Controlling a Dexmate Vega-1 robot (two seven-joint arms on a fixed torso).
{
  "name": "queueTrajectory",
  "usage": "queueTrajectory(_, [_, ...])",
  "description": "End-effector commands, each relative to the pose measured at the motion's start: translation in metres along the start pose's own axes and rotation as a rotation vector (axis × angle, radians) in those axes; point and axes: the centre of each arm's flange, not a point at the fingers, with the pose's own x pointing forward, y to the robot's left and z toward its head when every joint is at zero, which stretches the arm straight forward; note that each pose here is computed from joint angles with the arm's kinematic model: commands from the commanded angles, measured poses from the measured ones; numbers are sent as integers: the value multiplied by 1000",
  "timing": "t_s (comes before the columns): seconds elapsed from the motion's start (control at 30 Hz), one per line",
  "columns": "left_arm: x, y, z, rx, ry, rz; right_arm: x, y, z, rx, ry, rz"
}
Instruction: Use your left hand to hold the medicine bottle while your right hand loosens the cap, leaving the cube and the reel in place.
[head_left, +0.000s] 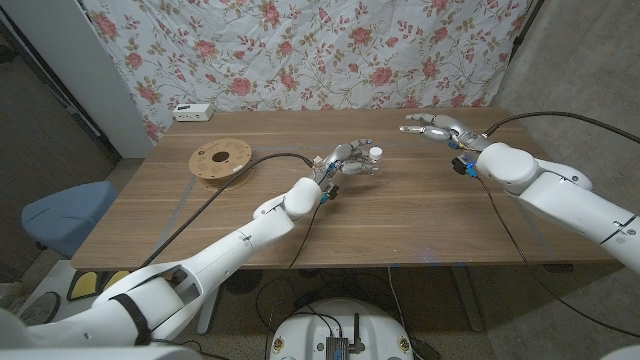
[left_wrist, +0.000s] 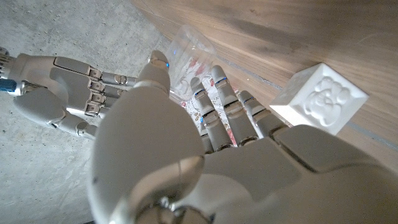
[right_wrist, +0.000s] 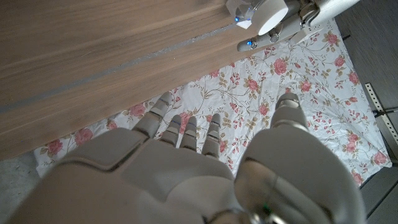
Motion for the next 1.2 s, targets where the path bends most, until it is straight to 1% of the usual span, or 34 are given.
queueTrajectory(0.03, [6,-1,3,40,6,-13,2,-2,27,-189,123,66])
queueTrajectory(0.17, [6,-1,4,49,5,-15,4,-3,32,-221,137,83])
queueTrajectory(0.4, [6,-2,5,57,7,-10,5,-3,41,-253,140,112])
queueTrajectory(0.8, [9,-4,6,52,-1,-18,5,-3,56,-312,125,155])
queueTrajectory(1.0, [11,-5,6,52,-1,-31,6,-5,61,-340,127,185])
queueTrajectory(1.2, [14,-4,5,59,-18,-47,7,-5,66,-367,129,207])
